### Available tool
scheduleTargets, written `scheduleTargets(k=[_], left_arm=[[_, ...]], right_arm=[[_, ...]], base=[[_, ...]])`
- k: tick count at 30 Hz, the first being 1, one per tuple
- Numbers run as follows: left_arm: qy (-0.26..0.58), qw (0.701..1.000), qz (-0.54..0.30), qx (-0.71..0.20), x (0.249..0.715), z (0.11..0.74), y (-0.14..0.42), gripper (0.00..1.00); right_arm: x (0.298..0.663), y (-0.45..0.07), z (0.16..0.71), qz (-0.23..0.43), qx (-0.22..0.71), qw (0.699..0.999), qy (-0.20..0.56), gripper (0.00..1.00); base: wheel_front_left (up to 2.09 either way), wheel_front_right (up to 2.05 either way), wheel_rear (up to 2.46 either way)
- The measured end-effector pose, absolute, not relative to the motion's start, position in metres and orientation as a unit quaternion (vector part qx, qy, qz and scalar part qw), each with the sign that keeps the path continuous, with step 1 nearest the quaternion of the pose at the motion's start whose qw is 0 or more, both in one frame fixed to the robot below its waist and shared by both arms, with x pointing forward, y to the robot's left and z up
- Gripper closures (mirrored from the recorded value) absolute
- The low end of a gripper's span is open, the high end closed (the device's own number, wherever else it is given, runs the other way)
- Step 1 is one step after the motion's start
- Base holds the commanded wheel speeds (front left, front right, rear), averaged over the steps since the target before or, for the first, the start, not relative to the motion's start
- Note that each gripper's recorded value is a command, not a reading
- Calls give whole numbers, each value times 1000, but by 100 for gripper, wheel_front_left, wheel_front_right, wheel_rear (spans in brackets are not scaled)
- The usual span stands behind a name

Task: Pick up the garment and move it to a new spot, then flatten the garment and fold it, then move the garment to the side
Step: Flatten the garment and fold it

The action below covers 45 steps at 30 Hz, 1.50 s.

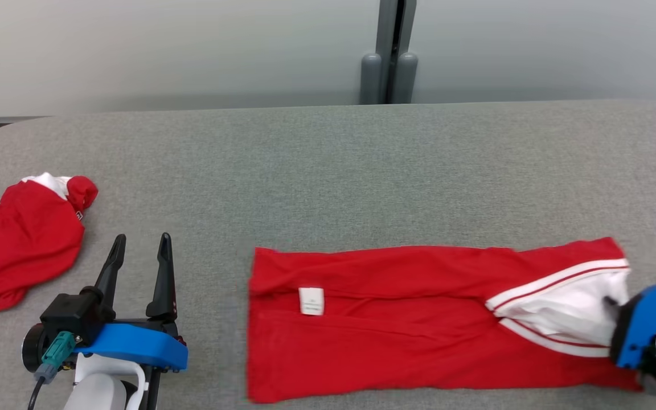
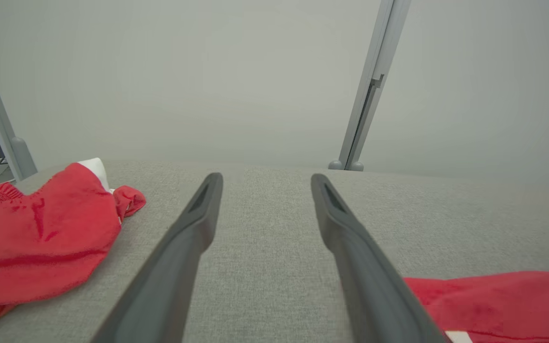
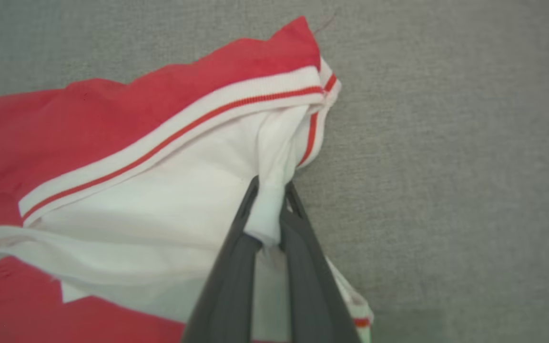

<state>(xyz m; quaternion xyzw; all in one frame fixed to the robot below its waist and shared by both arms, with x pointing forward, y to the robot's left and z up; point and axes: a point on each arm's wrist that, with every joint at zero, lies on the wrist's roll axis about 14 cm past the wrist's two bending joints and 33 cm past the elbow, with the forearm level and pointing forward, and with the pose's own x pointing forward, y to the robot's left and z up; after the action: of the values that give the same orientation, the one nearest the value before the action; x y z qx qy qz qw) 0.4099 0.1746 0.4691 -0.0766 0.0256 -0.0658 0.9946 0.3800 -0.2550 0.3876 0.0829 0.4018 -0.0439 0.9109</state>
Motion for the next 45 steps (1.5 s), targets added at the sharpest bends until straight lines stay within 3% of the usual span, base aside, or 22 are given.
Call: scheduleTargets(k=[9, 15, 23, 33, 37, 45], left_arm=[[23, 994, -78, -79, 412, 470, 166, 0], [20, 994, -84, -73, 413, 472, 164, 0], [14, 994, -91, -67, 411, 477, 163, 0], [15, 994, -90, -67, 411, 477, 165, 0], [17, 994, -89, -68, 411, 475, 165, 0], [22, 993, -89, -68, 408, 473, 165, 0]], right_arm=[[361, -355, 437, -158, 43, 925, 343, 100], [365, -367, 470, -167, 6, 936, 309, 100], [383, -257, 471, -19, -7, 950, 313, 100], [374, -92, 446, 202, -21, 917, 343, 100], [381, -59, 441, 241, -17, 907, 345, 100], [390, -38, 418, 260, -30, 892, 369, 100]], base=[[0, 0, 0], [0, 0, 0], [0, 0, 0], [0, 0, 0], [0, 0, 0], [0, 0, 0]])
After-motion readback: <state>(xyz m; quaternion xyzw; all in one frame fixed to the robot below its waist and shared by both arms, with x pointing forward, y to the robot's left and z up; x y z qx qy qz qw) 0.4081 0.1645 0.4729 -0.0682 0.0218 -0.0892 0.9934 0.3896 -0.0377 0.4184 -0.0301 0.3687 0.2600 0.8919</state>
